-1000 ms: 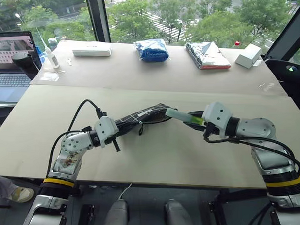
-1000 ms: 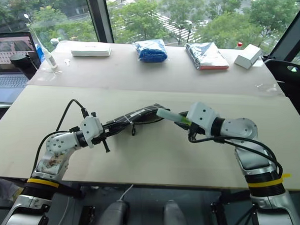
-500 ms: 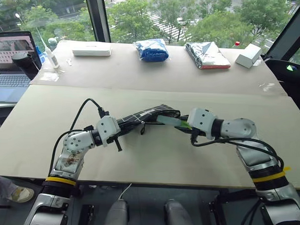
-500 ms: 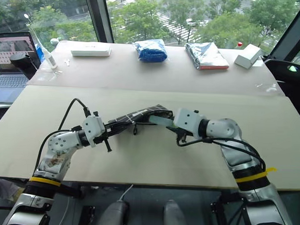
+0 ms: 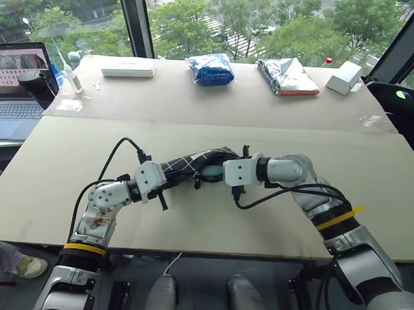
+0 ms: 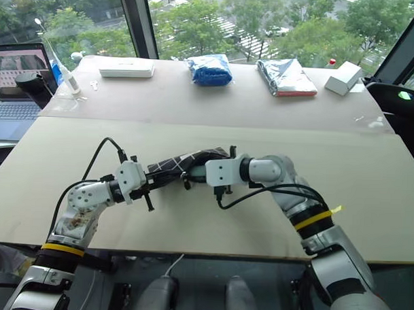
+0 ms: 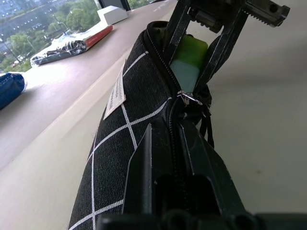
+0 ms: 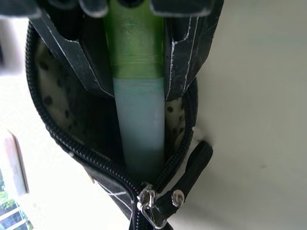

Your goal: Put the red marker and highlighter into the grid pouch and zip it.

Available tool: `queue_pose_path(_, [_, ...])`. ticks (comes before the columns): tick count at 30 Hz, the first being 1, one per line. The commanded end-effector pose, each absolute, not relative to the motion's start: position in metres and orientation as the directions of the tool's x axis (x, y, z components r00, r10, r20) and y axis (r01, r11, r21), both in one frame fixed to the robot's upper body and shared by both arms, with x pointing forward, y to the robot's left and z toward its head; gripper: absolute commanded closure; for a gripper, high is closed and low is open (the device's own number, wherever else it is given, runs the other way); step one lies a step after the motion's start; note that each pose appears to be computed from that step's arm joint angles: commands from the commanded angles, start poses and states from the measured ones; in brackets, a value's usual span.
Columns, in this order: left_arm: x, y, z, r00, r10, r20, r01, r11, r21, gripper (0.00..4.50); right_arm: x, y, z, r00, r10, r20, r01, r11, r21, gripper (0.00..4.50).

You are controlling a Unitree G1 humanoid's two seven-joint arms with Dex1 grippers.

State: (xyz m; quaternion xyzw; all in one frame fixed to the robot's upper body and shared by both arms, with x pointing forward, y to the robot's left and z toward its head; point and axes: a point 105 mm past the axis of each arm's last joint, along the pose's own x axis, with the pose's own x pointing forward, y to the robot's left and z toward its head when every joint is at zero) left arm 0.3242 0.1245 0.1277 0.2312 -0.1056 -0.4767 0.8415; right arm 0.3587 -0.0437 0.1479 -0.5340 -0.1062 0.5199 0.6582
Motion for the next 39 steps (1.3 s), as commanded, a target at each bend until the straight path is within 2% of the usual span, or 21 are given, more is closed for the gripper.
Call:
queue_pose_path(1, [0.322, 0.120, 0.145, 0.506, -0.862, 0.016, 0.729, 0.437, 0.527, 4.50, 0.362, -0.030, 0.164, 0.442, 0.828, -0.345, -0.478, -0.109, -0.872, 3.41])
queue_pose_path(7, [0.322, 0.121, 0.145, 0.512, -0.859, 0.019, 0.726, 0.444, 0.526, 4.50, 0.371, -0.034, 0.172, 0.475, 0.829, -0.295, -0.447, -0.062, -0.892, 3.41])
queue_pose_path(9, [0.322, 0.121, 0.145, 0.513, -0.858, 0.020, 0.725, 0.445, 0.526, 4.50, 0.370, -0.035, 0.173, 0.465, 0.836, -0.292, -0.460, -0.053, -0.886, 2.41])
queue_pose_path(10, [0.322, 0.121, 0.145, 0.513, -0.858, 0.020, 0.725, 0.445, 0.526, 4.50, 0.370, -0.036, 0.173, 0.465, 0.837, -0.288, -0.466, -0.045, -0.883, 2.24])
queue_pose_path(12, [0.322, 0.121, 0.146, 0.513, -0.858, 0.022, 0.724, 0.446, 0.526, 4.50, 0.375, -0.042, 0.179, 0.498, 0.827, -0.261, -0.458, -0.004, -0.889, 1.64])
queue_pose_path(13, [0.323, 0.121, 0.146, 0.513, -0.858, 0.022, 0.724, 0.447, 0.526, 4.50, 0.376, -0.044, 0.181, 0.511, 0.822, -0.252, -0.454, 0.010, -0.891, 1.17])
queue_pose_path(14, [0.323, 0.121, 0.146, 0.514, -0.858, 0.022, 0.723, 0.447, 0.526, 4.50, 0.380, -0.048, 0.186, 0.527, 0.816, -0.235, -0.449, 0.032, -0.893, 0.95])
queue_pose_path(19, [0.323, 0.121, 0.144, 0.515, -0.857, 0.019, 0.725, 0.448, 0.523, 4.50, 0.385, -0.087, 0.212, 0.587, 0.794, -0.159, -0.486, 0.189, -0.853, 0.95])
queue_pose_path(21, [0.323, 0.121, 0.143, 0.517, -0.856, 0.018, 0.725, 0.449, 0.523, 4.50, 0.378, -0.102, 0.223, 0.578, 0.807, -0.124, -0.579, 0.298, -0.759, 0.95])
queue_pose_path(22, [0.323, 0.122, 0.143, 0.519, -0.855, 0.018, 0.724, 0.451, 0.522, 4.50, 0.366, -0.108, 0.222, 0.535, 0.835, -0.132, -0.665, 0.319, -0.676, 0.95])
queue_pose_path(24, [0.323, 0.122, 0.142, 0.521, -0.853, 0.018, 0.724, 0.453, 0.520, 4.50, 0.331, -0.115, 0.219, 0.396, 0.905, -0.154, -0.812, 0.268, -0.518, 0.95])
queue_pose_path(26, [0.322, 0.122, 0.140, 0.523, -0.852, 0.017, 0.724, 0.455, 0.518, 4.50, 0.303, -0.121, 0.209, 0.313, 0.929, -0.199, -0.876, 0.201, -0.438, 0.95])
queue_pose_path(32, [0.320, 0.124, 0.139, 0.525, -0.851, 0.016, 0.726, 0.458, 0.513, 4.50, 0.277, -0.115, 0.171, 0.294, 0.916, -0.273, -0.941, 0.226, -0.253, 0.95])
queue_pose_path(33, [0.321, 0.124, 0.139, 0.525, -0.851, 0.016, 0.726, 0.457, 0.513, 4.50, 0.278, -0.110, 0.157, 0.310, 0.904, -0.293, -0.939, 0.243, -0.245, 0.95])
queue_pose_path(35, [0.322, 0.122, 0.140, 0.524, -0.852, 0.017, 0.726, 0.457, 0.514, 4.50, 0.300, -0.096, 0.130, 0.448, 0.844, -0.296, -0.889, 0.386, -0.247, 0.95])
queue_pose_path(36, [0.322, 0.121, 0.140, 0.522, -0.853, 0.017, 0.726, 0.455, 0.515, 4.50, 0.310, -0.089, 0.124, 0.505, 0.815, -0.283, -0.859, 0.445, -0.252, 0.95])
queue_pose_path(39, [0.323, 0.120, 0.141, 0.518, -0.855, 0.018, 0.727, 0.451, 0.518, 4.50, 0.328, -0.070, 0.118, 0.592, 0.766, -0.251, -0.805, 0.545, -0.235, 0.95])
